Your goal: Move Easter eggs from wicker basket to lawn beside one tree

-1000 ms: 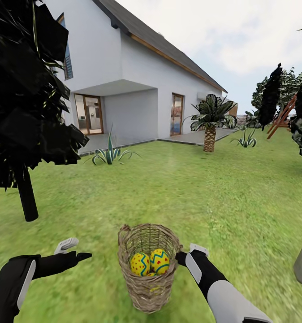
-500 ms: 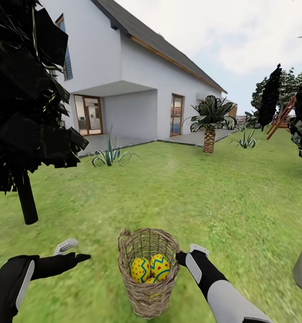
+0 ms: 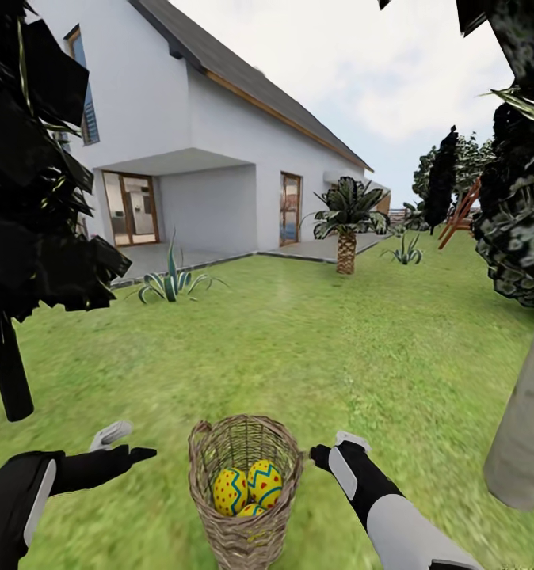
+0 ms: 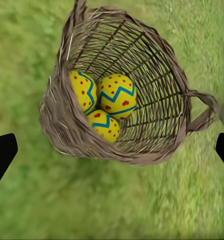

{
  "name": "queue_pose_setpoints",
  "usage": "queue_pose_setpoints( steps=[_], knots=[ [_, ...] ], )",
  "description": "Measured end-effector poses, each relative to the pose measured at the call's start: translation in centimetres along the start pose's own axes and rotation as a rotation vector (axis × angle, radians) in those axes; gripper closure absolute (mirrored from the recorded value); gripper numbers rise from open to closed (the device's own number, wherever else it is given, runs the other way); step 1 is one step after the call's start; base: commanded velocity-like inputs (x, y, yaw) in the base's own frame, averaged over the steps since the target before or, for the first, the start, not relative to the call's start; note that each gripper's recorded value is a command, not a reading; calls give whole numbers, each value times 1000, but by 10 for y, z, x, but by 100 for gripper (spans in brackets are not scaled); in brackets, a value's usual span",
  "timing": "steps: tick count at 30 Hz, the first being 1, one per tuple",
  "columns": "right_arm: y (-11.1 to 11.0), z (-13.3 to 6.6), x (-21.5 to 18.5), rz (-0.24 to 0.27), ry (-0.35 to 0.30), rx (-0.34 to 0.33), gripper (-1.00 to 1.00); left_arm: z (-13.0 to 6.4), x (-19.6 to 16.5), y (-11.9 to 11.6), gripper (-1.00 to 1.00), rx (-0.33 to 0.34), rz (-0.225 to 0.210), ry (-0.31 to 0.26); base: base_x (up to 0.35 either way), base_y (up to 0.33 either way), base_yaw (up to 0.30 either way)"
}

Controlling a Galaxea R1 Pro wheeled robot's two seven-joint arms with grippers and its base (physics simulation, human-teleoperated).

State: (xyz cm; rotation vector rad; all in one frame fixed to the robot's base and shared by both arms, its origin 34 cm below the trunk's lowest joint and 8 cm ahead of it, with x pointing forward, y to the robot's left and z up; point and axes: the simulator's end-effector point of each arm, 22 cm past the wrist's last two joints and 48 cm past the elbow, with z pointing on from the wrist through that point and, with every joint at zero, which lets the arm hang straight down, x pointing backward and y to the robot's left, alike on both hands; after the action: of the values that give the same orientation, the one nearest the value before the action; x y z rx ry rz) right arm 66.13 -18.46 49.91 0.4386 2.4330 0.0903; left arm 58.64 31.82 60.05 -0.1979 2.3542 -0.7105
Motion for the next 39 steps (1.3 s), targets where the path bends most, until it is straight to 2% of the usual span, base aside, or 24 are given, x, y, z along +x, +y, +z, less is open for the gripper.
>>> queue_pose_setpoints(
  steps=[9, 24, 33, 36, 39],
  knots=[
    [6, -16, -19, 1, -9, -3, -100, -12, -17, -13, -100, 4, 4, -8, -170, 0, -205],
    [15, -44, -50, -1, -27, -8, -100, -34, -44, -33, -100, 2, 17, -21, -13, 0, -201],
    [21, -58, -65, -2, -27, -10, -100, -40, -55, -45, -100, -15, 35, -16, 0, 0, -50],
    [21, -58, -65, -3, -27, -10, -100, -34, -49, -42, -100, -49, 58, 9, 0, 0, -2],
    [21, -58, -65, -4, -27, -10, -100, -25, -40, -39, -100, -108, 99, 44, 0, 0, 0]
  ],
)
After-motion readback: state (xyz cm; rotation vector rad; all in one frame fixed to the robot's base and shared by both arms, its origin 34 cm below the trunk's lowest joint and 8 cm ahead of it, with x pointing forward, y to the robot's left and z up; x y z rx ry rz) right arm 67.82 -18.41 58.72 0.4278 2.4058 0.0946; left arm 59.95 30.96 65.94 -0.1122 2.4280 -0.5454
